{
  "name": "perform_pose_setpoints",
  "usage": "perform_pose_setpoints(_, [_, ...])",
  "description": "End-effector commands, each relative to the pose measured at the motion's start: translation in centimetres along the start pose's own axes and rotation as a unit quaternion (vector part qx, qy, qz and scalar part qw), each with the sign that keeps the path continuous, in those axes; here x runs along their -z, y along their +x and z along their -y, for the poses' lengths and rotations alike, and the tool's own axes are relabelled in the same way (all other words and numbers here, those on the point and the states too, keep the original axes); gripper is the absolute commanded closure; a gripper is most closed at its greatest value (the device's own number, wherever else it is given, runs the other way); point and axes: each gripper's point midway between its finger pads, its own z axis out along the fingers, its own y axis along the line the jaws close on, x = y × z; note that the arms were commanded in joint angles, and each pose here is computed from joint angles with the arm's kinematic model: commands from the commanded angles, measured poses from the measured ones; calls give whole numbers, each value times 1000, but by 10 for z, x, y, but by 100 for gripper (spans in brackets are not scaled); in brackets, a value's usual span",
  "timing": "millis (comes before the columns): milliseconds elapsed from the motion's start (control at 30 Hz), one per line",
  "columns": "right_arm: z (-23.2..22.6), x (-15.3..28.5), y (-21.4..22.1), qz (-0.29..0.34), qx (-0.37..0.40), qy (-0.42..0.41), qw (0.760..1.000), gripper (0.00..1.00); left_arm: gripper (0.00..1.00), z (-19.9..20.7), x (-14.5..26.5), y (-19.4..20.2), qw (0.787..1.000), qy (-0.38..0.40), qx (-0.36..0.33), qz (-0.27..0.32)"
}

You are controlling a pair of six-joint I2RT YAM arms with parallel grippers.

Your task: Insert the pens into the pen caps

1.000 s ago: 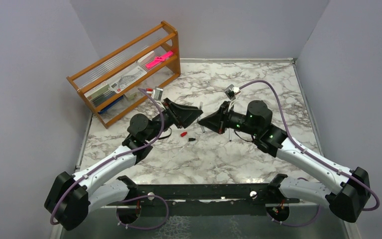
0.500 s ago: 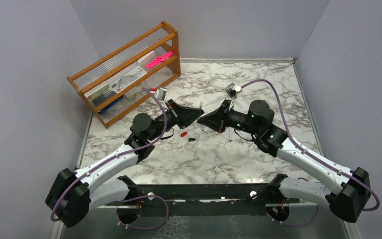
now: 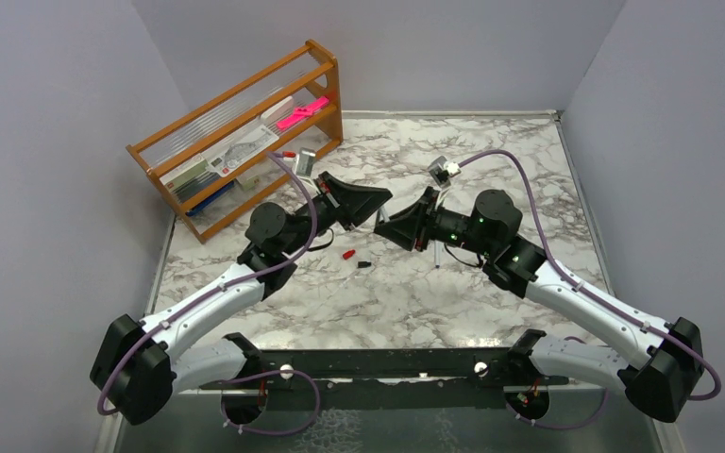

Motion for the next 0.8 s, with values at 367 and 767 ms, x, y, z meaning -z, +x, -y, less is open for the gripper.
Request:
perform_pose_setpoints(367, [-9, 0, -30, 68, 11, -13, 998, 99, 64, 6, 2, 8, 1000, 18, 4, -13])
perform_pose_setpoints(767, [-10, -2, -26, 63, -1, -20, 998, 99, 100, 7, 4, 11, 1000, 19, 7, -15])
